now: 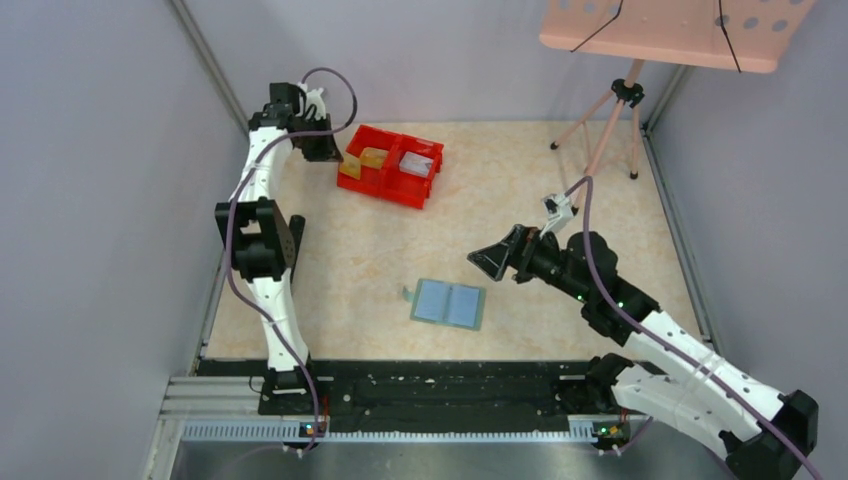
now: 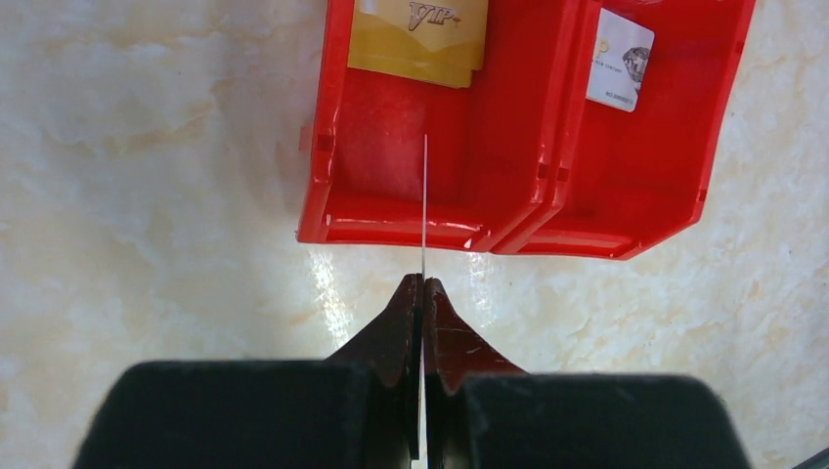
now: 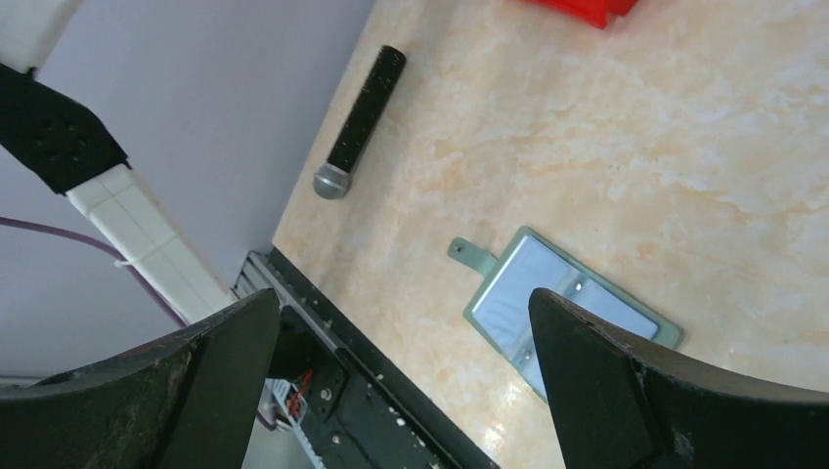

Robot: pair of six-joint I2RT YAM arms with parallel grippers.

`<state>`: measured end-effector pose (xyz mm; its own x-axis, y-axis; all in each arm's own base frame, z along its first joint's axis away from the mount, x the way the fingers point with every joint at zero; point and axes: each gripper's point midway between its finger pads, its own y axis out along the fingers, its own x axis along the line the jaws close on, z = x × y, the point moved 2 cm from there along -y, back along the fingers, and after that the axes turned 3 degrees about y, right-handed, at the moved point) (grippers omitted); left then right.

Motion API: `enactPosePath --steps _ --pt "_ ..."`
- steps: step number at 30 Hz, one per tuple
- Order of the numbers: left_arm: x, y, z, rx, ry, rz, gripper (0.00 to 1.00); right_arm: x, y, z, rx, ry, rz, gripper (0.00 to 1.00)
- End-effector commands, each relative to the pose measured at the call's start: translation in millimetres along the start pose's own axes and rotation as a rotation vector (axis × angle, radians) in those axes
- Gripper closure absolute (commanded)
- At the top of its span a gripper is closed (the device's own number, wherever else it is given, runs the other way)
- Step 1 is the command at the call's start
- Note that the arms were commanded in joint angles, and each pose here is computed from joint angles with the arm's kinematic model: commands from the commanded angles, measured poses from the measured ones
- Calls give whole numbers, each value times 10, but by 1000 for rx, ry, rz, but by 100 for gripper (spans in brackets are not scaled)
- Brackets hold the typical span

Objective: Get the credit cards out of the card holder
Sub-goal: Place the credit card in the storage box.

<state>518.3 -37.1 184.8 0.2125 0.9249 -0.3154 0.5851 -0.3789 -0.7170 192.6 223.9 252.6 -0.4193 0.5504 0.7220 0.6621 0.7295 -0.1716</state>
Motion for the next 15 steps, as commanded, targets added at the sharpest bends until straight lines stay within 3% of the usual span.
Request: enactPosePath --steps 1,15 --pt "1 154 -254 -95 77 56 100 25 133 -81 17 -23 18 2" --pt "18 623 -496 -234 101 176 100 35 430 -165 57 -22 64 2"
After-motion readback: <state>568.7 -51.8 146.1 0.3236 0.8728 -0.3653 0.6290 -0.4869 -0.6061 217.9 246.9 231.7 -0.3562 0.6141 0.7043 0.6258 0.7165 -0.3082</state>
